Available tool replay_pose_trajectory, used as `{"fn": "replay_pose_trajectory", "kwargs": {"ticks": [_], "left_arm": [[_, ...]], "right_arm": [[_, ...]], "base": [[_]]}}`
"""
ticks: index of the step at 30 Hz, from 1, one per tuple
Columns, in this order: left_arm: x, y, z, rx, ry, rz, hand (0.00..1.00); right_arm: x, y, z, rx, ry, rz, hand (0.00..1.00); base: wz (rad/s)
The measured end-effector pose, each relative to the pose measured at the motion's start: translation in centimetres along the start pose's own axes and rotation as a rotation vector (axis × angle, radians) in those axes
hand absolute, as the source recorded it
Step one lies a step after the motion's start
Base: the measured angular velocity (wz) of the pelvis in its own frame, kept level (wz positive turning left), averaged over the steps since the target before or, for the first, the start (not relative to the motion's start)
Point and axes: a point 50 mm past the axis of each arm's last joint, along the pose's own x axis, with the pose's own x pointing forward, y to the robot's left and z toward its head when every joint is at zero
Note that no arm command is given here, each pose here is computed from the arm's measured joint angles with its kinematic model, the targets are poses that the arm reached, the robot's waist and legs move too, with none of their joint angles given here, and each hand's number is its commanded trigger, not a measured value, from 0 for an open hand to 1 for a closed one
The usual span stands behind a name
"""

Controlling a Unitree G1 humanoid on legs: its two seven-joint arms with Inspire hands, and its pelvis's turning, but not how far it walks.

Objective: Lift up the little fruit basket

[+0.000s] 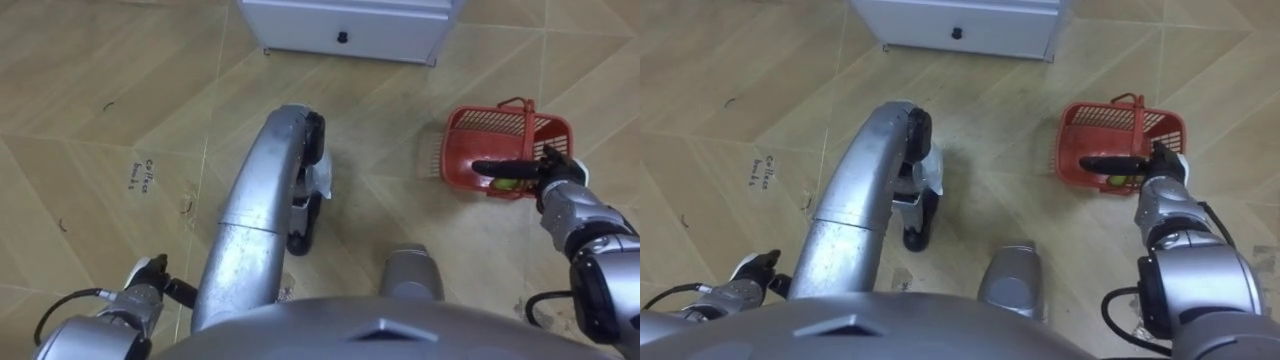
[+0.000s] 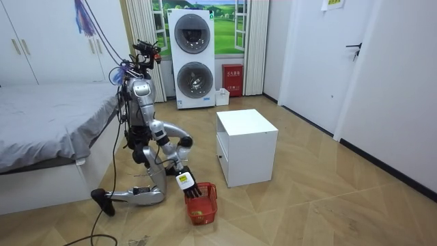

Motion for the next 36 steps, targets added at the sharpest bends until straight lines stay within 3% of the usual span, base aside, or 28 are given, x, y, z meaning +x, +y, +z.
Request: {"fn": "replay_pose_trajectory", "kwargs": {"ticks": [11, 12, 13, 14, 36], "left_arm": [[0.01, -0.16, 0.11, 0.0, 0.006, -0.046, 0.0], [0.02, -0.14, 0.2, 0.0, 0.004, -0.047, 0.0], [0.03, -0.13, 0.26, 0.0, 0.003, -0.048, 0.0], [0.04, -0.11, 0.39, 0.0, 0.0, -0.052, 0.0], [0.05, -0.1, 0.5, 0.0, 0.008, -0.062, 0.0]], "right_arm": [[-0.02, 0.04, -0.67, -0.026, 0.028, 0.049, 0.01], [-0.02, 0.06, -0.67, -0.028, 0.028, 0.053, 0.32], [-0.02, 0.06, -0.66, -0.028, 0.028, 0.054, 0.78], [-0.02, 0.06, -0.66, -0.029, 0.029, 0.054, 1.0], [-0.03, 0.22, -0.91, -0.056, 0.059, 0.083, 1.0]], "base": [[-0.01], [0.0], [0.0], [0.0], [0.0]]}}
